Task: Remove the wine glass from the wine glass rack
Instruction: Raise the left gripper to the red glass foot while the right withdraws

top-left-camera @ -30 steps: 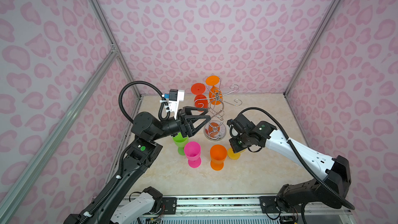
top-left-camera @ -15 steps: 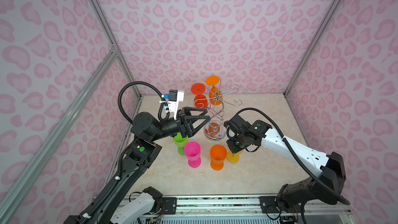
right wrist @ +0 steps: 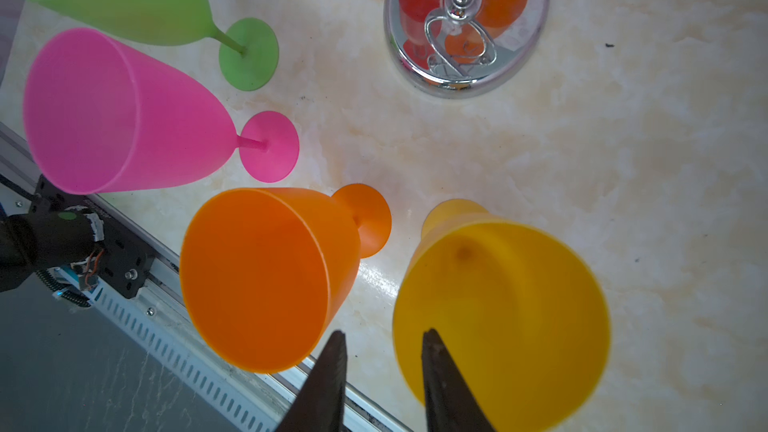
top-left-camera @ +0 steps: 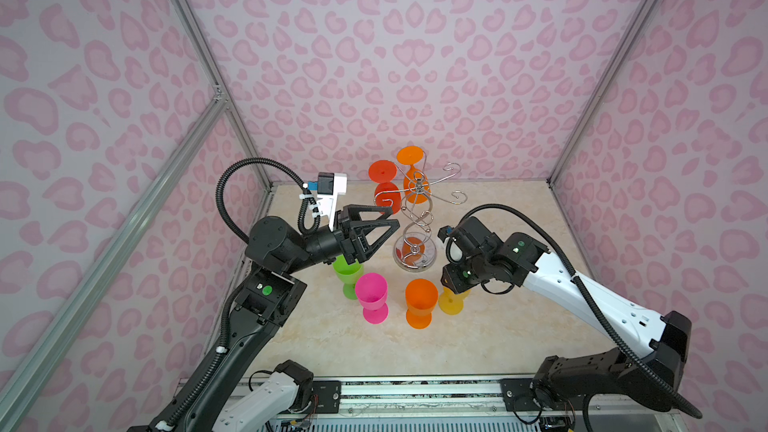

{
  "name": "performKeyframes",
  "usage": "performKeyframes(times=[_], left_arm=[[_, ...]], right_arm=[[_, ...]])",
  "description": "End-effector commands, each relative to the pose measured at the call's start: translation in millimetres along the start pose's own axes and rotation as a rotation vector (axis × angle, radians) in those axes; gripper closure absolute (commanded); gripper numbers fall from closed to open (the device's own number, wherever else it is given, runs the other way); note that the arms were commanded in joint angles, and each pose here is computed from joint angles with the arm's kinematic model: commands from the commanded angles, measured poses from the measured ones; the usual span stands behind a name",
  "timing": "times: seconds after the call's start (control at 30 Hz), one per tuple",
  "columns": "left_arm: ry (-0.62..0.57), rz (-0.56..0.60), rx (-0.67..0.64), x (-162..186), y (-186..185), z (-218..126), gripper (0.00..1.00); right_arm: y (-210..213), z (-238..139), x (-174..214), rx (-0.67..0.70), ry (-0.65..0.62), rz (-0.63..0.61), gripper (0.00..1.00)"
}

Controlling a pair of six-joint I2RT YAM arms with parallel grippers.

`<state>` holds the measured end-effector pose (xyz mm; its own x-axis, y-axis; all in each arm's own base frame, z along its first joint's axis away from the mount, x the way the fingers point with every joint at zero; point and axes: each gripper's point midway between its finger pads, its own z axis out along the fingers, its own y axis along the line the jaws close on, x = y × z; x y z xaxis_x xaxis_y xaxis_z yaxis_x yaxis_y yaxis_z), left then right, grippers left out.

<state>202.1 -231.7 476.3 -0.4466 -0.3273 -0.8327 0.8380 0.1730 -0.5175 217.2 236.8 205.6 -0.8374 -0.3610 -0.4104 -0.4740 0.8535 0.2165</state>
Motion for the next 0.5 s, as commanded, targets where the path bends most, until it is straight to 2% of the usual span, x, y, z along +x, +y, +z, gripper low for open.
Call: performKeyframes(times=[0.0, 0.17, 0.27, 0.47], left_arm=[[-0.039, -0.024, -0.094, -13, 19, -9, 0.26], [-0.128, -0.176, -0.277, -36, 90, -30, 0.29], [-0.15, -0.259, -0.351, -42, 137, -37, 0.29], [-0.123, -0.349, -0.384, -43, 197, -24, 0.3]], right_arm=[[5, -13, -2, -0.041, -0.038, 0.023, 0.67], [1, -51, -15, -0.109, -0.221, 0.101, 0.66], [-3, -78, -22, -0.208, -0.336, 0.167, 0.65], [-17, -113, -19, -0.208, -0.481, 0.181, 0.62]])
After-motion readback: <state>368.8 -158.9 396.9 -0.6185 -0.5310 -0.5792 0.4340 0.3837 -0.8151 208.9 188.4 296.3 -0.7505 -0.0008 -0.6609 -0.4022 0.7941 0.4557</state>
